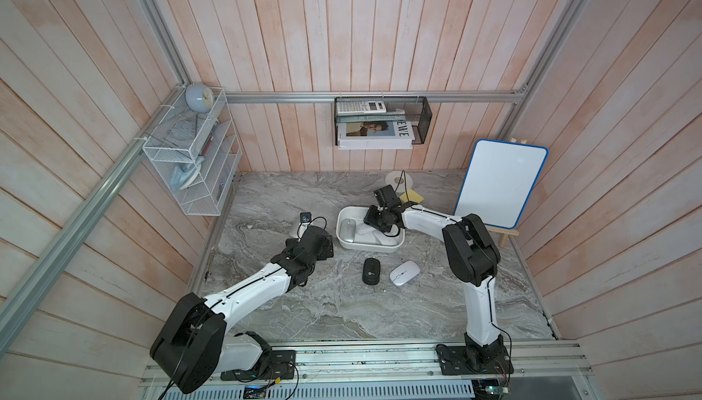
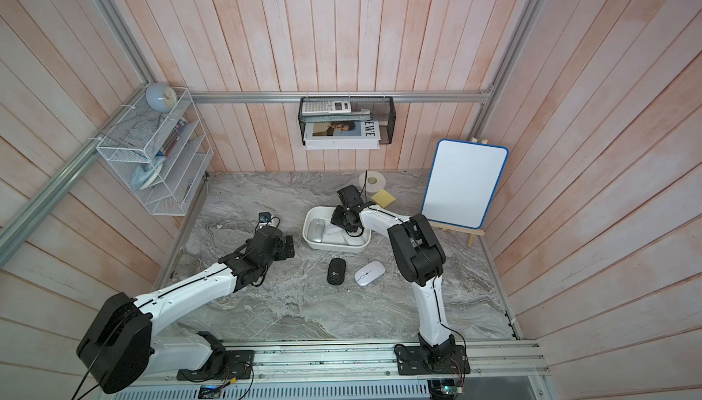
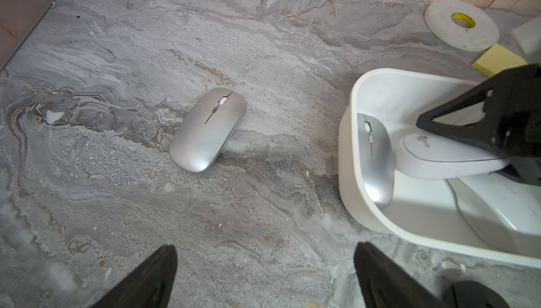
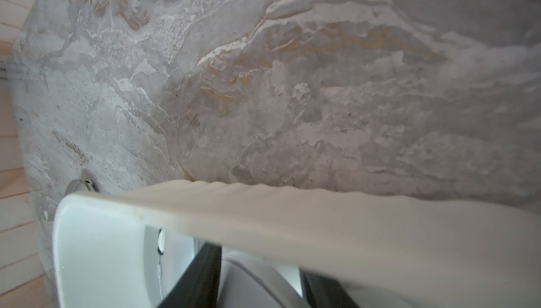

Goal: Take out the mouse from the storage box
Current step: Pick up the mouse from the storage box, then place the mouse at the center of the board.

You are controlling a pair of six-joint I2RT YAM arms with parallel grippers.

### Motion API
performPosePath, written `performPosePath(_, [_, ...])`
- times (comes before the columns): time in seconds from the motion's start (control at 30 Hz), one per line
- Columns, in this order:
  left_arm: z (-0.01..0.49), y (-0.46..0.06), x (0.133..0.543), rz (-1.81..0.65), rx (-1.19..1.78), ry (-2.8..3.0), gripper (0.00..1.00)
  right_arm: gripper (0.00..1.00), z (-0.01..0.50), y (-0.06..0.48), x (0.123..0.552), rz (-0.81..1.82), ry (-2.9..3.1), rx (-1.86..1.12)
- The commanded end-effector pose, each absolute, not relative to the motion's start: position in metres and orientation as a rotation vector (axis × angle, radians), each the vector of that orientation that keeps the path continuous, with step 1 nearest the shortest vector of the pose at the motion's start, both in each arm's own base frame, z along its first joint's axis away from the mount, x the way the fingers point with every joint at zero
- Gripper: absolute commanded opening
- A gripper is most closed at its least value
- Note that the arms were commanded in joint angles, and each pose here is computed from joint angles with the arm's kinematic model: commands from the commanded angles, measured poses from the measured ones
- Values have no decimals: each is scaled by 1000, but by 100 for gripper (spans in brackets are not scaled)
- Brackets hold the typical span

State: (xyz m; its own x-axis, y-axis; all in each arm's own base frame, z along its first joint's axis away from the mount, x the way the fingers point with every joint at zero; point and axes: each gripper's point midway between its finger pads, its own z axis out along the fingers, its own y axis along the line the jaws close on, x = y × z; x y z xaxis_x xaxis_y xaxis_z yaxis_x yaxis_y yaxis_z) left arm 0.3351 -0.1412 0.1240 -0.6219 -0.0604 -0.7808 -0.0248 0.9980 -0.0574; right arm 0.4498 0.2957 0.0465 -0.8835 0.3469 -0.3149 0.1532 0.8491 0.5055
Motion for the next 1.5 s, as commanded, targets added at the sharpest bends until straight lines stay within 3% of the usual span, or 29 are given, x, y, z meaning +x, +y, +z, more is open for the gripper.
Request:
performPosePath(0.0, [126, -137, 336, -29, -57, 2238, 100, 34, 56, 290, 440, 614, 2654, 340])
performPosePath(0.1, [126, -137, 336, -29, -58, 2238, 100, 24, 64, 291, 439, 634, 2639, 329])
performPosePath(0.33, [130, -136, 337, -23, -57, 2235, 100, 16, 94, 290, 437, 679, 2591, 297])
performPosePath(0.57, [146, -135, 336, -34, -64, 2210, 100, 14, 141, 285, 419, 751, 2514, 248])
performPosePath(0.8, [165, -130, 332, -47, -81, 2161, 100, 14, 165, 289, 369, 824, 2492, 131])
performPosePath(1.1, [176, -114, 326, -30, -150, 2101, 100, 11, 166, 332, 308, 955, 2484, -100])
performPosePath(1.47, [184, -102, 320, -9, -191, 2058, 100, 10, 111, 387, 272, 1017, 2553, -299])
